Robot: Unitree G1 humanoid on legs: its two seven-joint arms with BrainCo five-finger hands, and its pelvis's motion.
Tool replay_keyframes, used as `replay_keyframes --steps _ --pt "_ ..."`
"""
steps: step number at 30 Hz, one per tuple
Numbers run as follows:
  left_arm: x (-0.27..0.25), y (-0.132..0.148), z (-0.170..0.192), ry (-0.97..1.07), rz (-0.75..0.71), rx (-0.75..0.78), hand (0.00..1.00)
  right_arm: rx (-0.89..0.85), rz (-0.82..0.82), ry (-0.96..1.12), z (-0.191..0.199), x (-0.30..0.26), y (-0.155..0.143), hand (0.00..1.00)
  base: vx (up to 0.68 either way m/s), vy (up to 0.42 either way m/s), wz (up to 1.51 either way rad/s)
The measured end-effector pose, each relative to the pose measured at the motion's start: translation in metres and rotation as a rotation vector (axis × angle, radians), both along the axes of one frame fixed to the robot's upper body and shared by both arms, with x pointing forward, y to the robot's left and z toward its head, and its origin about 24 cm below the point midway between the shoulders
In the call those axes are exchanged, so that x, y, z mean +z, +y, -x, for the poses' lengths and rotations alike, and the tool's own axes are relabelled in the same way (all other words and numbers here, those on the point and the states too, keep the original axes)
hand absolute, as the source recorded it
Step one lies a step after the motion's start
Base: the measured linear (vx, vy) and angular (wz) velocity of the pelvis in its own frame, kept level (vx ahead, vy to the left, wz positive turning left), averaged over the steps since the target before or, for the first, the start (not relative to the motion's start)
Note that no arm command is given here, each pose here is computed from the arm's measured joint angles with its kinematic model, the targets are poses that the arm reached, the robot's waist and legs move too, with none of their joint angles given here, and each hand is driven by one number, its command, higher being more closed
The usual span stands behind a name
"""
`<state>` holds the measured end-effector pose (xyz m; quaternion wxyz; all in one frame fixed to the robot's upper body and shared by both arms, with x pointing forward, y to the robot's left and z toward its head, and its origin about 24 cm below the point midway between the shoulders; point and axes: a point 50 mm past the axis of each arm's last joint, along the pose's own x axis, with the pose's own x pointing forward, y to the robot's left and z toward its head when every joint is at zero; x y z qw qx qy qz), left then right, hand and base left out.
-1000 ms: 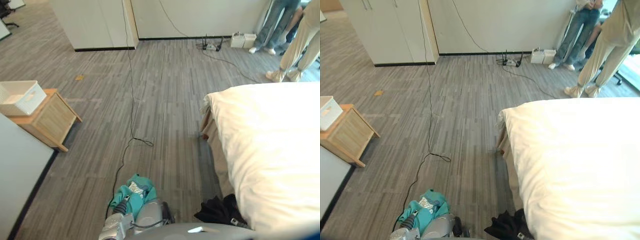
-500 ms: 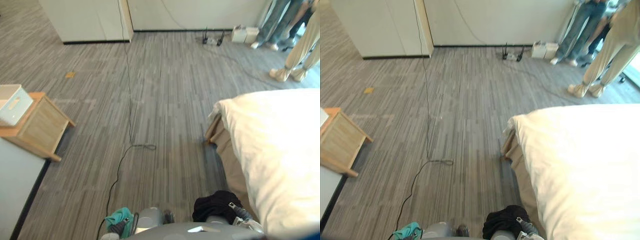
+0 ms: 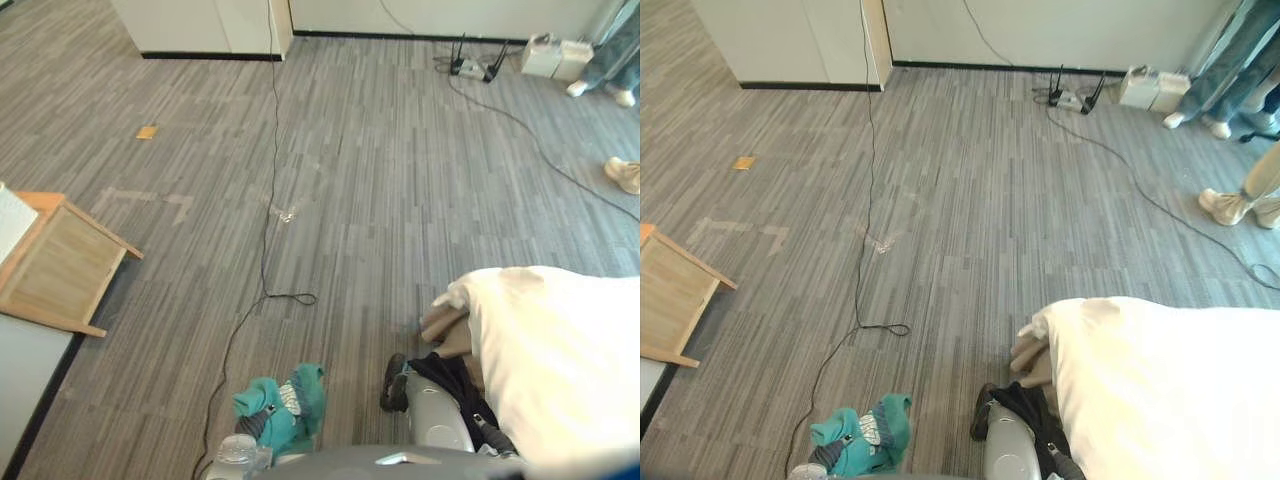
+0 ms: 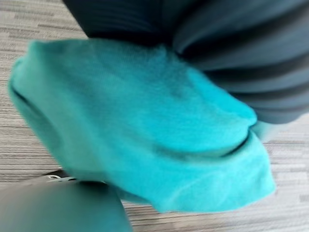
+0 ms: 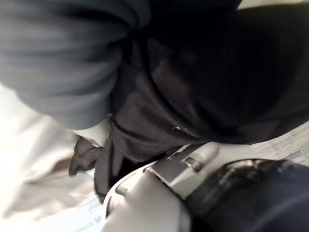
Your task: Tidy the bed and pick cloth on bed and put in laundry
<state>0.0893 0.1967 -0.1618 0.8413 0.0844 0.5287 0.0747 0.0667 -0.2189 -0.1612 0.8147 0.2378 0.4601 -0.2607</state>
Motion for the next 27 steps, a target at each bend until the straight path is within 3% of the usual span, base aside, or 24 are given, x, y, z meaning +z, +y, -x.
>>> replay_keyframes --steps 5,9,12,16,21,27 --pt "0.003 0.003 -0.001 -0.064 0.004 0.079 1.00 0.021 -0.041 0.122 0.021 -0.006 -0.007 1.00 0.52 -0.072 -0.39" --pt "0.004 0.002 -0.001 -0.094 0.009 0.096 1.00 0.146 0.023 0.150 0.029 -0.006 -0.005 1.00 0.37 0.136 -0.70" --pt "0.003 -0.003 0.002 -0.092 0.025 0.106 1.00 0.249 0.092 0.105 0.024 0.000 -0.011 1.00 0.46 0.295 -0.17" --pt "0.006 0.022 0.003 -0.076 -0.038 0.101 1.00 0.364 0.057 0.000 -0.001 -0.001 0.024 1.00 0.48 0.217 0.22" --pt "0.001 0.009 0.007 -0.029 -0.020 0.070 1.00 0.404 0.081 -0.029 -0.023 0.001 0.026 1.00 0.45 0.224 0.48" --pt "0.003 0.015 0.004 -0.017 -0.070 -0.033 1.00 0.362 0.094 -0.077 -0.038 0.006 0.022 1.00 0.31 0.088 0.51"
